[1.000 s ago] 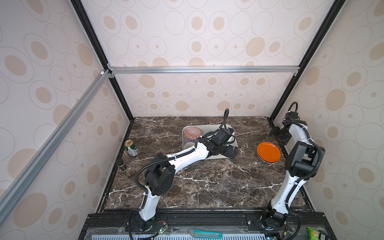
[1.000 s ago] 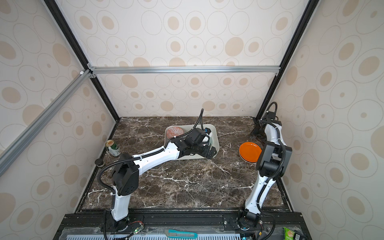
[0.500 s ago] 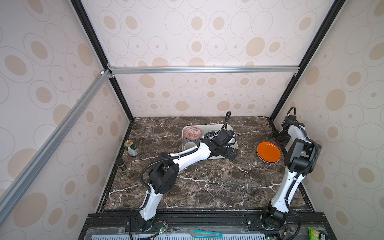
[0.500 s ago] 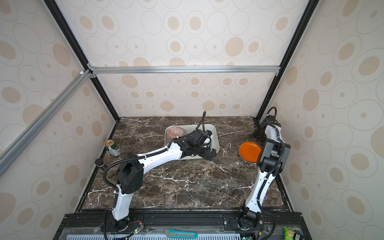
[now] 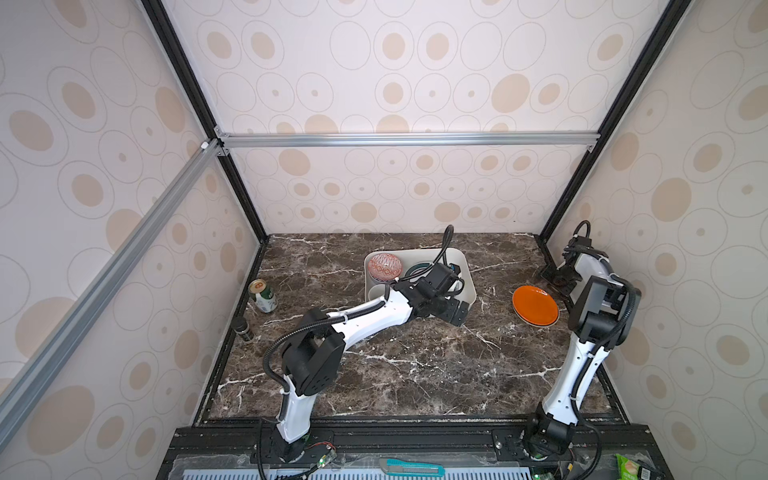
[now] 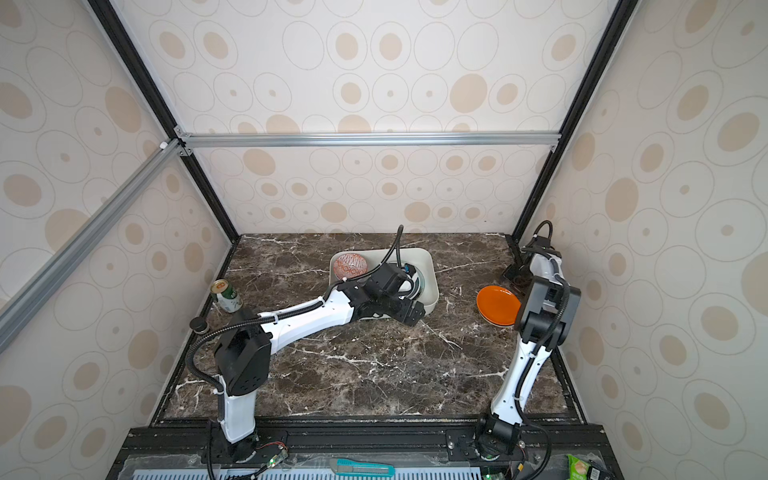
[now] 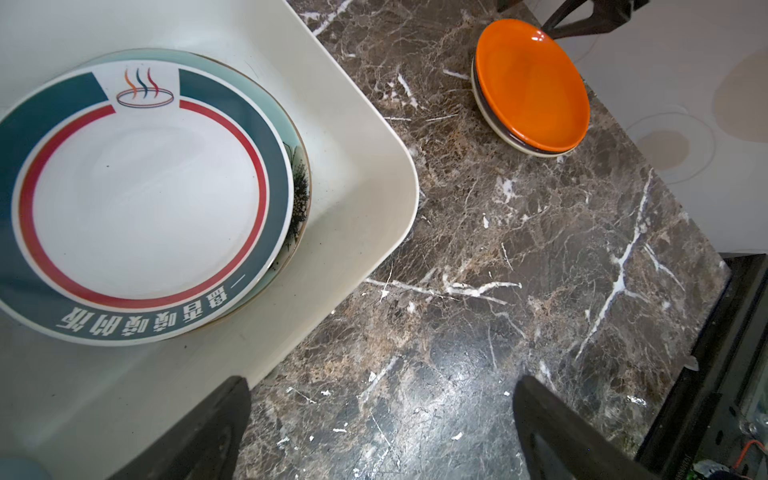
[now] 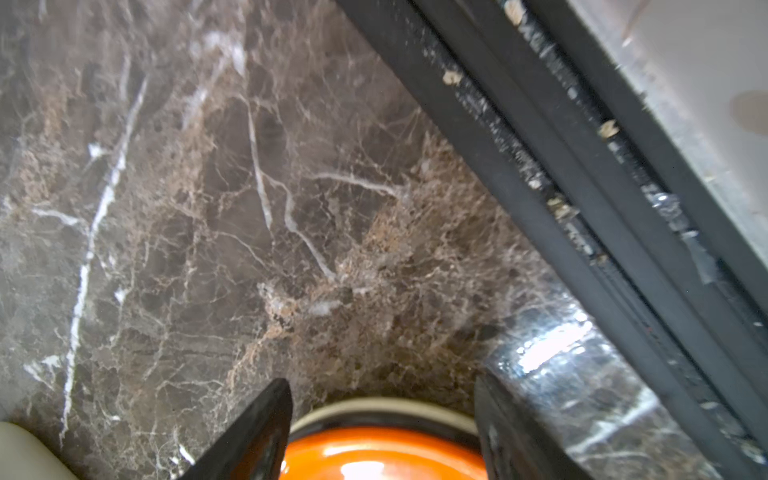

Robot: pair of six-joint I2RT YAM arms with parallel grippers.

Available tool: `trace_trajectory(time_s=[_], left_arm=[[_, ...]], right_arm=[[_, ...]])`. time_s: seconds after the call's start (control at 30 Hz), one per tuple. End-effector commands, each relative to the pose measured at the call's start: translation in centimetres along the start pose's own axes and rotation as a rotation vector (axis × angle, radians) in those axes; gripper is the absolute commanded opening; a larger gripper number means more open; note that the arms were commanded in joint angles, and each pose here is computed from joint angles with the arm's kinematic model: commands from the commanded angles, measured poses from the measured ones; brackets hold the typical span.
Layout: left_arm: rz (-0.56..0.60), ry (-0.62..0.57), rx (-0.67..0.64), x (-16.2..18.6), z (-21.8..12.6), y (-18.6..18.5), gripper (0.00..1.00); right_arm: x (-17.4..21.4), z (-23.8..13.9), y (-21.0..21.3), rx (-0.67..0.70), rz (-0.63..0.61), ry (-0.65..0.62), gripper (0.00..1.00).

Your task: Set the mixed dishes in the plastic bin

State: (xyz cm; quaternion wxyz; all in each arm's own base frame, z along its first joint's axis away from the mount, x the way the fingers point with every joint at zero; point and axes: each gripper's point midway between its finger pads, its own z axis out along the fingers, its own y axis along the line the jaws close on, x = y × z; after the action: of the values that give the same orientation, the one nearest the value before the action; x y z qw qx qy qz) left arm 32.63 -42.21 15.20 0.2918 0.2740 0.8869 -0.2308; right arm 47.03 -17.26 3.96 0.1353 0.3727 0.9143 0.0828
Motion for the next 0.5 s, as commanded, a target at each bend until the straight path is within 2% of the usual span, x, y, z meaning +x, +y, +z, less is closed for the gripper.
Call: trace_trajectory(time_s=[0.0, 0.47], left_arm=[[0.010, -0.056, 0.002, -1.0, -2.0, -0.1, 0.99], [-0.035, -0.097, -0.024, 1.6, -6.2, 1.3, 0.99]], right_arm=[[2.3, -0.5, 0.6, -0.028, 0.013, 0.058, 0.72], [7.2, -1.0, 2.1, -0.027, -0.048, 0.108, 0.71]])
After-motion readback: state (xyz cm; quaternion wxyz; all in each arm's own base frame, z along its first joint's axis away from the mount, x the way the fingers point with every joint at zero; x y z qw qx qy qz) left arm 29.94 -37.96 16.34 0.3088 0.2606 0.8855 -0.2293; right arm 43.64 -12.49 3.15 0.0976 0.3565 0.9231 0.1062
